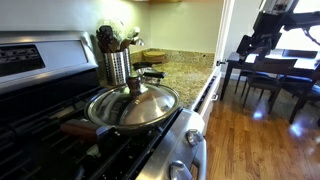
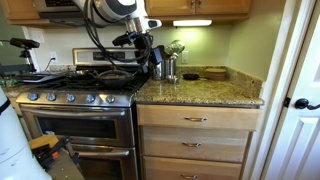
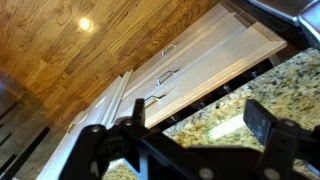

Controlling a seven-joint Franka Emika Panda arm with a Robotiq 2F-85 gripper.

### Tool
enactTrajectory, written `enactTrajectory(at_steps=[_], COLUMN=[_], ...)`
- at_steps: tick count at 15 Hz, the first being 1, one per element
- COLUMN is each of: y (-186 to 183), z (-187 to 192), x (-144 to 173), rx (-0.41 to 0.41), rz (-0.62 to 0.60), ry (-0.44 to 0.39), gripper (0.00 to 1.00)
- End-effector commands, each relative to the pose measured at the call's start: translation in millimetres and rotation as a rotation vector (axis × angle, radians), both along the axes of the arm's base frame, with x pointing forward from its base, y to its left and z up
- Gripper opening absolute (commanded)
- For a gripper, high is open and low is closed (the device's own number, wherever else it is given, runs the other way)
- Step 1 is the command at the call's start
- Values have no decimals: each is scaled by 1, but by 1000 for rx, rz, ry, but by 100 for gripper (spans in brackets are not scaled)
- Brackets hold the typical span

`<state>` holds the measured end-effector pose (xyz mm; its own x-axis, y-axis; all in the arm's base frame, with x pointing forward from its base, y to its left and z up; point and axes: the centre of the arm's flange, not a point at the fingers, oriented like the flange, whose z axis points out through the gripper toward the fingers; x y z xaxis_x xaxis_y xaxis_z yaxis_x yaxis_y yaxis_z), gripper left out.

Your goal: Fully open the topmost drawer

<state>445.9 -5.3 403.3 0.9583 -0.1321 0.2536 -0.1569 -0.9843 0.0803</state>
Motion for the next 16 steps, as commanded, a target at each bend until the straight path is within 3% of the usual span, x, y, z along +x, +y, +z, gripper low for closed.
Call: enactTrajectory(at_steps=[1, 3, 4, 11, 16], y=[-36, -50, -44, -52, -72], z=[-39, -53, -40, -52, -88], x=[25, 31, 17, 27, 52], rx=[15, 29, 31, 44, 56], rz=[-175, -252, -182, -233, -331], ry=[-45, -45, -25, -24, -7], gripper=[100, 100, 100, 100, 100])
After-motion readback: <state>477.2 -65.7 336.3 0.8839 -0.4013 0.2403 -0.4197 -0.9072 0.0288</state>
